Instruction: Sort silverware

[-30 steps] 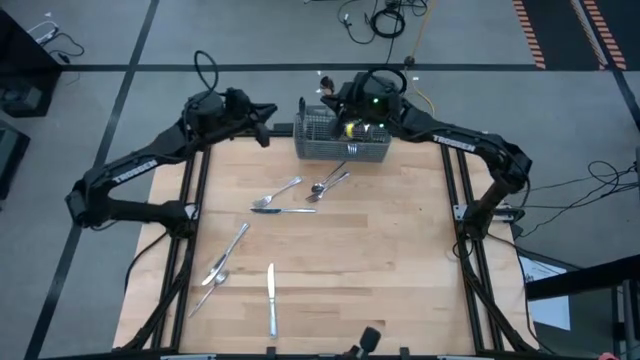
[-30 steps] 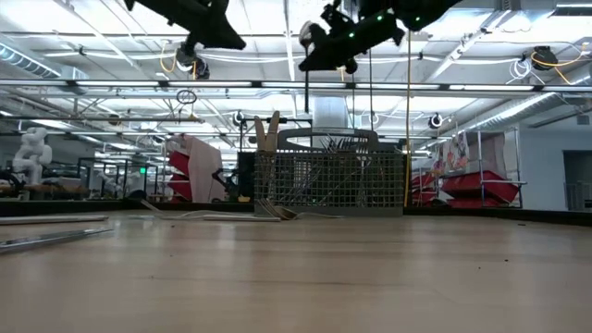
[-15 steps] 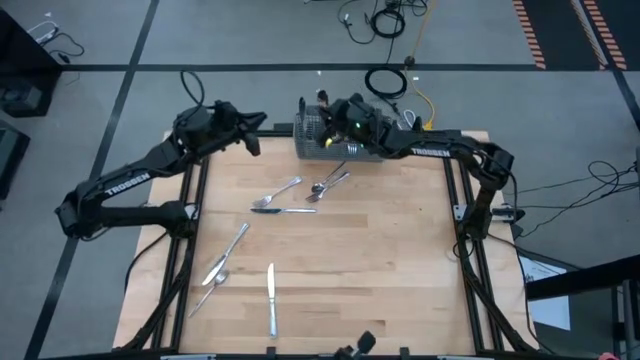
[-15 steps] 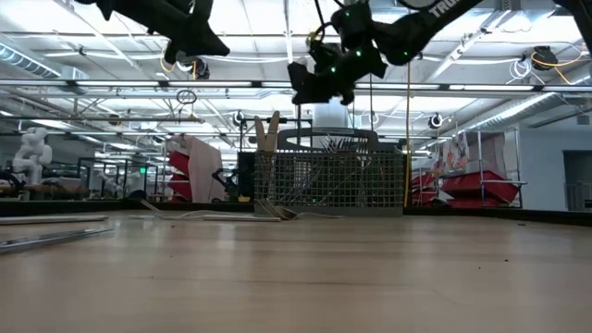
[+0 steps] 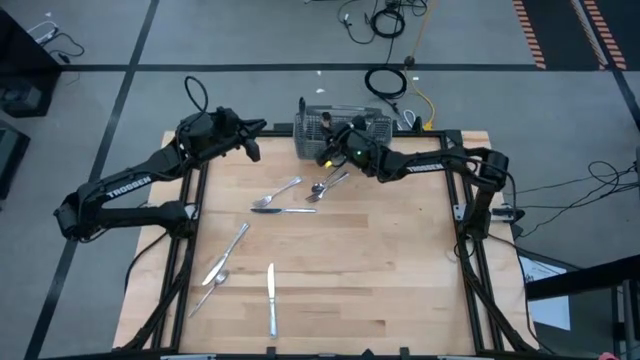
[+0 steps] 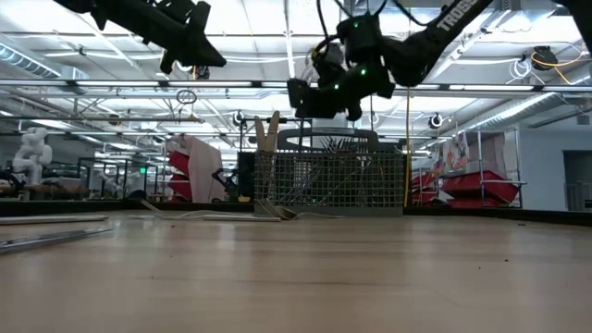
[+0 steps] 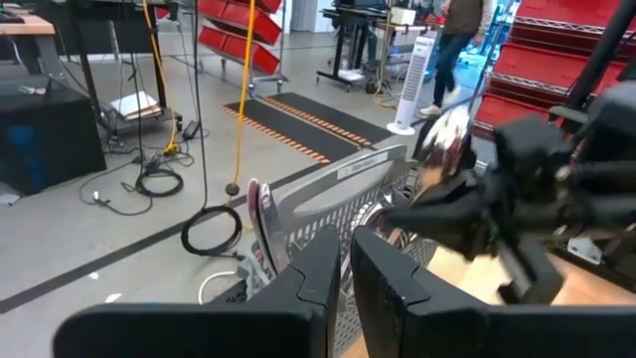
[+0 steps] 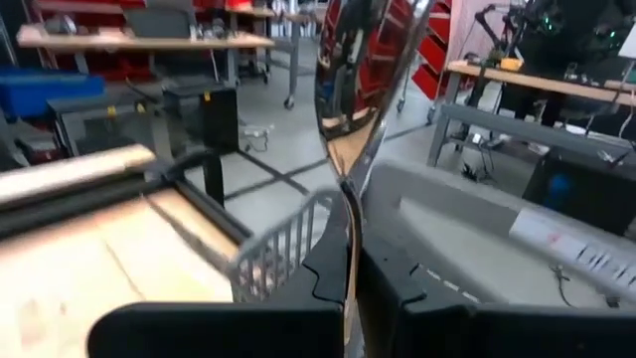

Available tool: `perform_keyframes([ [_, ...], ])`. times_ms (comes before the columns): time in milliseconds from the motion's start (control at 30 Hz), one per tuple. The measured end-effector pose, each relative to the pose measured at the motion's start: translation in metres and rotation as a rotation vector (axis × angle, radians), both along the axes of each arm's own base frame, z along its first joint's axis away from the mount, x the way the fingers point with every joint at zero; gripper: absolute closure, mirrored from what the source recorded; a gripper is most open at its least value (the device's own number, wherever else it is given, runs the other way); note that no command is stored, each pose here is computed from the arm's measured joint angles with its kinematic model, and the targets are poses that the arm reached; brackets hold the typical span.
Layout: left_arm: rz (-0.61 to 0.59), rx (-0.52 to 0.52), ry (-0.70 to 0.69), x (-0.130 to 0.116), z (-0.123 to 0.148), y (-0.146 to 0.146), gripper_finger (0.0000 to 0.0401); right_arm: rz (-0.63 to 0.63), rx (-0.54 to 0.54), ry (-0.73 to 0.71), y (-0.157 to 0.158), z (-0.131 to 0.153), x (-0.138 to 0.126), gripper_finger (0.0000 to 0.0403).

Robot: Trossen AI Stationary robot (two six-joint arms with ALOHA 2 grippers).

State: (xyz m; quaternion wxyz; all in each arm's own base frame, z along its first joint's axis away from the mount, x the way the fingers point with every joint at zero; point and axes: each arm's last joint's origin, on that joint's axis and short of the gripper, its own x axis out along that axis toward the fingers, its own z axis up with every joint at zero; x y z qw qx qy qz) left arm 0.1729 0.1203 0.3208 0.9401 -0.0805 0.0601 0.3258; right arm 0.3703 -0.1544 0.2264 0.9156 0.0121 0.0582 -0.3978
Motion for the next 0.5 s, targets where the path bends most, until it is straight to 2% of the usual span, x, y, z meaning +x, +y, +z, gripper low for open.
perform_keyframes([
  [167, -0.001, 0.003, 0.003, 0.000, 0.000, 0.000, 0.0364, -0.023, 0.009, 0.004, -0.004, -0.022, 0.007, 0.0403],
  [300, -0.001, 0.006, 0.005, 0.000, 0.000, 0.000, 0.0364, -0.036, 0.016, -0.018, -0.006, -0.026, 0.009, 0.0403],
  [400, -0.001, 0.005, 0.005, 0.000, 0.000, 0.000, 0.0364, -0.092, 0.025, 0.016, -0.007, -0.030, 0.007, 0.0403],
  [500, -0.001, 0.006, 0.006, 0.000, 0.000, 0.000, 0.0363, -0.096, 0.038, 0.039, -0.007, -0.032, 0.006, 0.0403],
])
